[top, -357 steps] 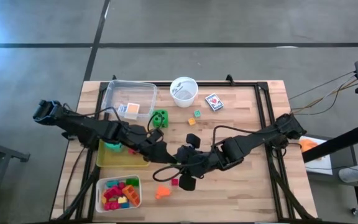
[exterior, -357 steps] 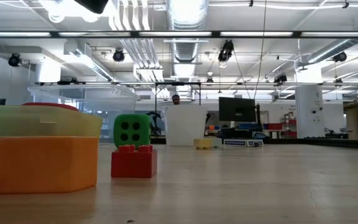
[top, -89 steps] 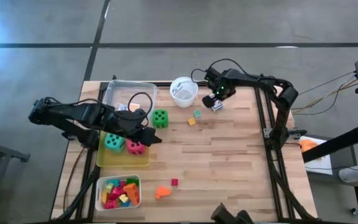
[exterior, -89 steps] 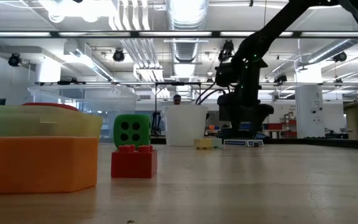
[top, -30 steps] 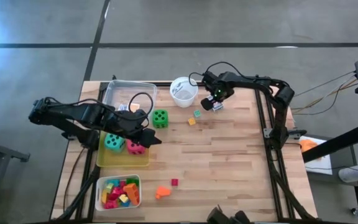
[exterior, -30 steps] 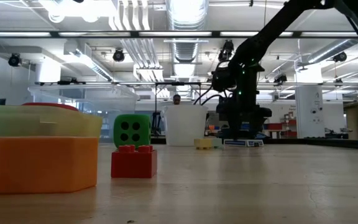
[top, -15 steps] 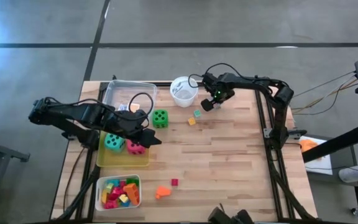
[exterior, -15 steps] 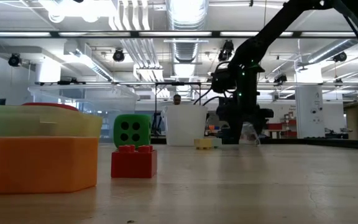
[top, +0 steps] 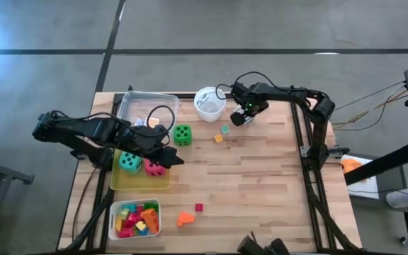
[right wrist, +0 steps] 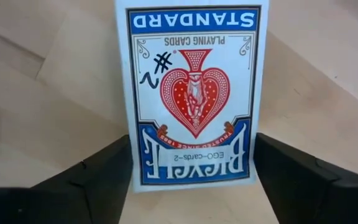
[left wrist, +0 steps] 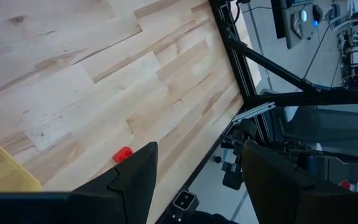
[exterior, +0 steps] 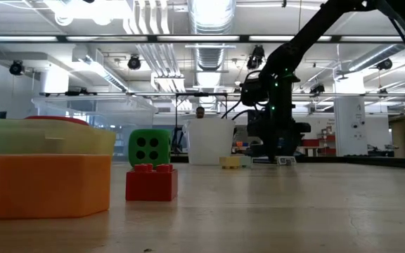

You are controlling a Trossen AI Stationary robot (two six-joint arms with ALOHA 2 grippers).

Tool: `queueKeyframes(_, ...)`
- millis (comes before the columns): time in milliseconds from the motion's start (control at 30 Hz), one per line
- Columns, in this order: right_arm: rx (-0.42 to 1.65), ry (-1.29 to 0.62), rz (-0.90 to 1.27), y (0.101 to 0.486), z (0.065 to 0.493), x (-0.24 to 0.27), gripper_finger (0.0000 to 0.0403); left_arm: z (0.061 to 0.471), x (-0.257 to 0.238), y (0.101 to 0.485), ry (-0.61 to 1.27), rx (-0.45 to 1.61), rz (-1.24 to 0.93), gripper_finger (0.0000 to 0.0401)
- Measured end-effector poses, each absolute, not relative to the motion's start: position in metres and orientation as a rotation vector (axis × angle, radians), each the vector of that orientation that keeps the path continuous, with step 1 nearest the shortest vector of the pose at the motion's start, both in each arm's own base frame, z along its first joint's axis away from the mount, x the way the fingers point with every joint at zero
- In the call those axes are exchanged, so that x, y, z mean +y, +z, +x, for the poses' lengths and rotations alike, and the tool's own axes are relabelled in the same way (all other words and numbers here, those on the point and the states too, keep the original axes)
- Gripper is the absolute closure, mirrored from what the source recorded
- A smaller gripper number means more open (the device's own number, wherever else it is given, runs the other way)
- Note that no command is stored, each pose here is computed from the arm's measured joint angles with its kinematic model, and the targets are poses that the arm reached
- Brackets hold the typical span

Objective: Pick & Place Toys
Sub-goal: Put the red deck of cards into the transparent bin

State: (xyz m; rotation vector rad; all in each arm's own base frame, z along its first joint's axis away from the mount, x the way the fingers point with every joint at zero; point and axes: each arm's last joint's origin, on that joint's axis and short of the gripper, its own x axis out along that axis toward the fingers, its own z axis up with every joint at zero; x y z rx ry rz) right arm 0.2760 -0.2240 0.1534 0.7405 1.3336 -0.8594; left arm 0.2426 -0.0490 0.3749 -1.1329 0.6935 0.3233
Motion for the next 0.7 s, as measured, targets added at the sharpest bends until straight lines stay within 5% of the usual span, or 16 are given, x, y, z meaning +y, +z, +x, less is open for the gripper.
queueKeyframes(167, 1.344, -0.853, 0.74, 0.151, 0.276, -0.223, 0.0103, 0.243, -0.049, 0.375, 0.324, 0.694, -1.14, 0.0181)
queueKeyframes(500, 1.417, -0.81, 0.774, 0.131, 0.276, -0.223, 0.0038, 0.243, -0.049, 0.375, 0.314, 0.703, -1.145, 0.0181)
queueKeyframes(700, 1.418, -0.814, 0.77, 0.131, 0.277, -0.223, 0.004, 0.242, -0.05, 0.375, 0.312, 0.705, -1.148, 0.0181)
